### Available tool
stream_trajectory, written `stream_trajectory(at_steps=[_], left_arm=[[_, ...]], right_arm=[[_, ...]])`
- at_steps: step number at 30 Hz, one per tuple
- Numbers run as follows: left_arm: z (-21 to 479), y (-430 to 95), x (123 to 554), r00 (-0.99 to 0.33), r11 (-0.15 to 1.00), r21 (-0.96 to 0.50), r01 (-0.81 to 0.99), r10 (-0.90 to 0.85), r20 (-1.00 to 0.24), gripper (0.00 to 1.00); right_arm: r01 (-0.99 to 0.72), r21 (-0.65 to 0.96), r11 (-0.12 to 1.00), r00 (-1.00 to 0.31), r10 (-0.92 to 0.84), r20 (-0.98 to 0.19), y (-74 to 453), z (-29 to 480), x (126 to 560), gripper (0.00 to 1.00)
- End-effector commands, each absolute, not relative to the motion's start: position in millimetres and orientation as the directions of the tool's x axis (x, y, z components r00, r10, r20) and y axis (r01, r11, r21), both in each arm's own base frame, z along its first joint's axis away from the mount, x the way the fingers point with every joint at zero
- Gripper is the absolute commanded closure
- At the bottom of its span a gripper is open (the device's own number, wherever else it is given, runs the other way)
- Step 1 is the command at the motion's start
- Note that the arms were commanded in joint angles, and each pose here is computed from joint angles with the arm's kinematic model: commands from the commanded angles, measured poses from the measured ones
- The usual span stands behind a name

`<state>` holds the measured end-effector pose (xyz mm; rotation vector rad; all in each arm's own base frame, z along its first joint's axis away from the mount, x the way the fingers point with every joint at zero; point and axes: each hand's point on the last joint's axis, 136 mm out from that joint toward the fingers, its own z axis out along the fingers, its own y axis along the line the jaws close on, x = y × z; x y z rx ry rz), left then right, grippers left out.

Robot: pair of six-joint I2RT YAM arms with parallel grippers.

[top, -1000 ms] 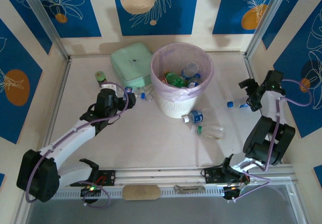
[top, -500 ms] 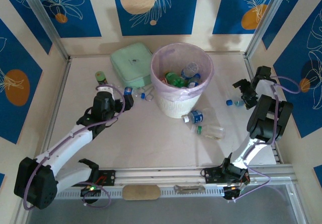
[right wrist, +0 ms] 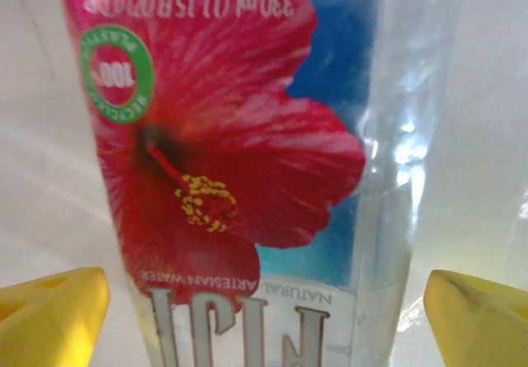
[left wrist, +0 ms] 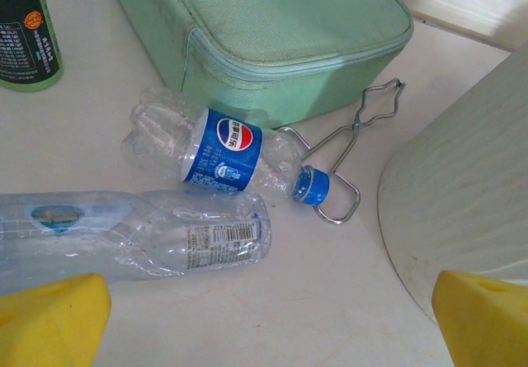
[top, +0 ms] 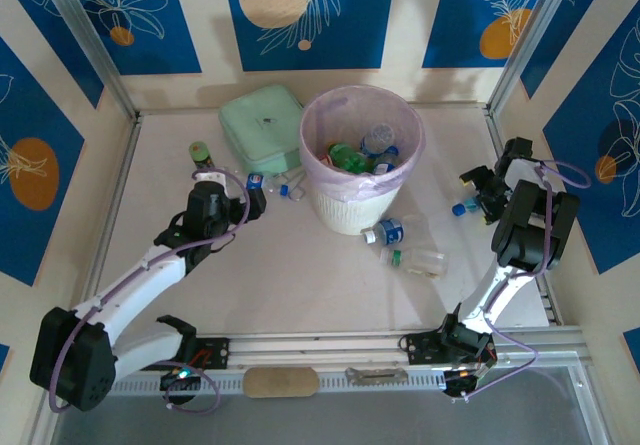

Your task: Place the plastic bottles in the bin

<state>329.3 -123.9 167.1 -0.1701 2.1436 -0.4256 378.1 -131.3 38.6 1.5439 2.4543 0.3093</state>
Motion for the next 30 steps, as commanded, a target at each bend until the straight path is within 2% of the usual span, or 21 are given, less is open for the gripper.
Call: stream_trajectory(at_steps=[1, 7, 12, 17, 23, 30], left_arm=[[179, -122, 334, -0.552, 0.925, -0.379, 0.039, -0.296, -0.780, 0.00], [182, -120, 335, -0.532, 0.921, -0.388, 0.031, -0.313, -0.786, 0.00], [184, -123, 340, -0.531, 0.916, -0.399, 0.038, -0.320, -0.785, 0.00], [181, -128, 345, -0.541, 0.910, -0.412, 0.040, -0.327, -0.775, 0.00], [178, -131, 351, -0.548, 0.900, -0.435, 0.029, -0.349, -0.760, 0.00], [175, -138, 363, -0.564, 0.867, -0.498, 0.026, -0.399, -0.723, 0.00]], right_arm=[[0.875, 0.264, 0.406, -0.405, 0.912, -0.059, -136, 33, 377, 0.03], [0.877, 0.258, 0.406, -0.405, 0.912, -0.058, -135, 26, 375, 0.13], [0.870, 0.275, 0.408, -0.407, 0.911, -0.062, -133, 28, 376, 0.29], [0.849, 0.298, 0.435, -0.428, 0.899, -0.094, -131, 41, 381, 0.41], [0.790, 0.380, 0.481, -0.451, 0.876, -0.170, -122, 85, 394, 0.45], [0.630, 0.544, 0.555, -0.462, 0.830, -0.312, -99, 176, 412, 0.49]])
